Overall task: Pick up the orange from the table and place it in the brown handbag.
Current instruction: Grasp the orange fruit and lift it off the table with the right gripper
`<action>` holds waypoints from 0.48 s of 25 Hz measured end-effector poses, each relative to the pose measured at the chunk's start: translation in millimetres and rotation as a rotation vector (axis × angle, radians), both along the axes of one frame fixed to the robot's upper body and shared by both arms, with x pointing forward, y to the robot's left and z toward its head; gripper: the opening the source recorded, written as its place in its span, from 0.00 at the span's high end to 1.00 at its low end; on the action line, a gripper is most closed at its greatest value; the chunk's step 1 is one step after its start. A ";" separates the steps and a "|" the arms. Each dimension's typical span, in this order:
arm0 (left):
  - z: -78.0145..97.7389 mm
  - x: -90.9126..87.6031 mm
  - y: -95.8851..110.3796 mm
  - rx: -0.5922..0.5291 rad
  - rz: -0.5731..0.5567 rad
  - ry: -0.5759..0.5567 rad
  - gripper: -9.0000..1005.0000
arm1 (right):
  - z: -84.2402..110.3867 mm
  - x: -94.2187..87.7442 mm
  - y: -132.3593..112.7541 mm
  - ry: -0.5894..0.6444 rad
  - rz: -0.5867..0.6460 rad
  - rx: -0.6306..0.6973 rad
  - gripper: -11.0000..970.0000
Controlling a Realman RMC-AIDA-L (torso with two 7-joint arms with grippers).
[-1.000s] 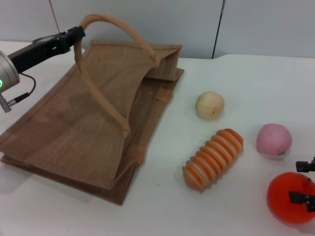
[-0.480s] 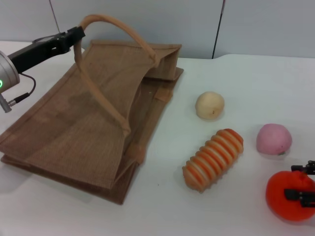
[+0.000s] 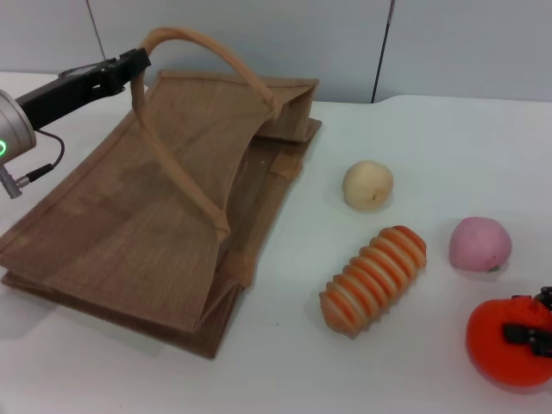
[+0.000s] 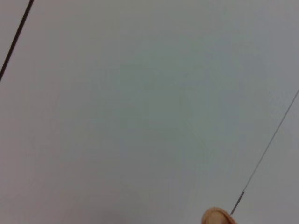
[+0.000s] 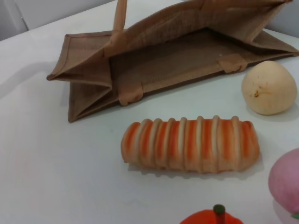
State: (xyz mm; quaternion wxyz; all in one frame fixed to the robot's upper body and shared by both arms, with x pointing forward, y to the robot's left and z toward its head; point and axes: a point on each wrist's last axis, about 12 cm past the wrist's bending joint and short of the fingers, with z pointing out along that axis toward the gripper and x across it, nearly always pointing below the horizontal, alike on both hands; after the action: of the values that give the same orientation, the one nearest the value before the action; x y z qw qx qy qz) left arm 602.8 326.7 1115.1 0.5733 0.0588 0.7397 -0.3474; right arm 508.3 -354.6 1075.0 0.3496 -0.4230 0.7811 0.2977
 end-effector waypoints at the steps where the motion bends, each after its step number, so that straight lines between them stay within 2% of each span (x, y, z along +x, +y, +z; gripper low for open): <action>1: 0.1 0.0 -0.1 0.000 -0.001 0.000 0.88 | 0.3 0.0 0.0 -0.001 0.005 -0.002 0.52; 12: 2.0 -1.7 -2.4 -0.014 -0.026 -0.010 0.88 | 6.9 0.8 -5.3 -0.054 -0.001 -0.002 0.60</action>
State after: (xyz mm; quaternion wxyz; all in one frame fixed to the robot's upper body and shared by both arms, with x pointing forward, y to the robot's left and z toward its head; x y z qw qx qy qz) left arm 601.1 324.4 1117.1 0.5728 0.0663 0.7336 -0.3597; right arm 509.1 -360.0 1082.0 0.3703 -0.4308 0.7720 0.2850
